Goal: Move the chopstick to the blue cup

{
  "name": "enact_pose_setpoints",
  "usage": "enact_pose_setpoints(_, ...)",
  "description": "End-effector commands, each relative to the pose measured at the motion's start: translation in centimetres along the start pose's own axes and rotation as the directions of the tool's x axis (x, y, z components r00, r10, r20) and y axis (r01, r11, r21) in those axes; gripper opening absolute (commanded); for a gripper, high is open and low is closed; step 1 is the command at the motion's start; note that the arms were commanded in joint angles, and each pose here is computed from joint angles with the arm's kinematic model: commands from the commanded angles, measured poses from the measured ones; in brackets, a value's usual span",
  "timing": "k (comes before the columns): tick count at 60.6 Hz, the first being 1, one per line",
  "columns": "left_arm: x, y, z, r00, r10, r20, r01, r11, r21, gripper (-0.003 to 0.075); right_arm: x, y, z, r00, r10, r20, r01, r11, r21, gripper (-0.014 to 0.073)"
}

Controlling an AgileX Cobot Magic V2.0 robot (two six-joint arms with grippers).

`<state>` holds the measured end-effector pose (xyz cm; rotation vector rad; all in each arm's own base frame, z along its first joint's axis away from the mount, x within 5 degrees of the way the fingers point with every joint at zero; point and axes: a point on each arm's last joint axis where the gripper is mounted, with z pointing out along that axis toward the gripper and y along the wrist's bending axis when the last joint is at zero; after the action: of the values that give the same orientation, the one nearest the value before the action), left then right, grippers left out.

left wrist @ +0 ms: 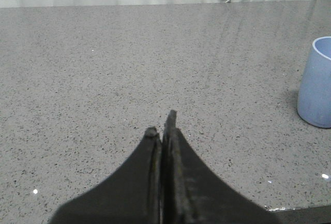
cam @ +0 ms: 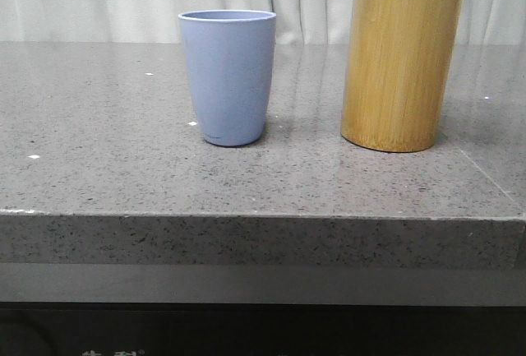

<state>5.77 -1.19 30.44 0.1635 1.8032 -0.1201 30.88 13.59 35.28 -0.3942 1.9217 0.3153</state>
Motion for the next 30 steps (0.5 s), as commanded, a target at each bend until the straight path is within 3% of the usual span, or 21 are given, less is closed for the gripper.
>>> enact_pose_setpoints(1,-1.5,0.1,-0.2,0.995,-0.020,0.102,0.021,1.000,-0.004,-0.0019,-2.9,0.1,-1.6,0.987,-0.021,0.160,0.019,1.000,0.012,0.0440)
enact_pose_setpoints(11,-1.5,0.1,-0.2,0.995,-0.020,0.102,0.021,1.000,-0.004,-0.0019,-2.9,0.0,-1.6,0.987,-0.020,0.162,0.018,1.000,0.014,0.0167)
enact_pose_setpoints(16,-1.5,0.1,-0.2,0.995,-0.020,0.102,0.021,1.000,-0.004,-0.0019,-2.9,0.0,-1.6,0.987,-0.020,0.162,0.018,1.000,0.014,0.0073)
enact_pose_setpoints(23,-1.5,0.1,-0.2,0.995,-0.020,0.102,0.021,1.000,-0.004,-0.0019,-3.0,0.0,-1.7,0.986,-0.021,0.164,0.019,1.000,0.014,-0.0021)
enact_pose_setpoints(30,-1.5,0.1,-0.2,0.995,-0.020,0.102,0.021,1.000,-0.004,-0.0019,-3.5,0.0,-2.7,0.981,-0.021,0.191,0.019,1.000,0.014,-0.0052)
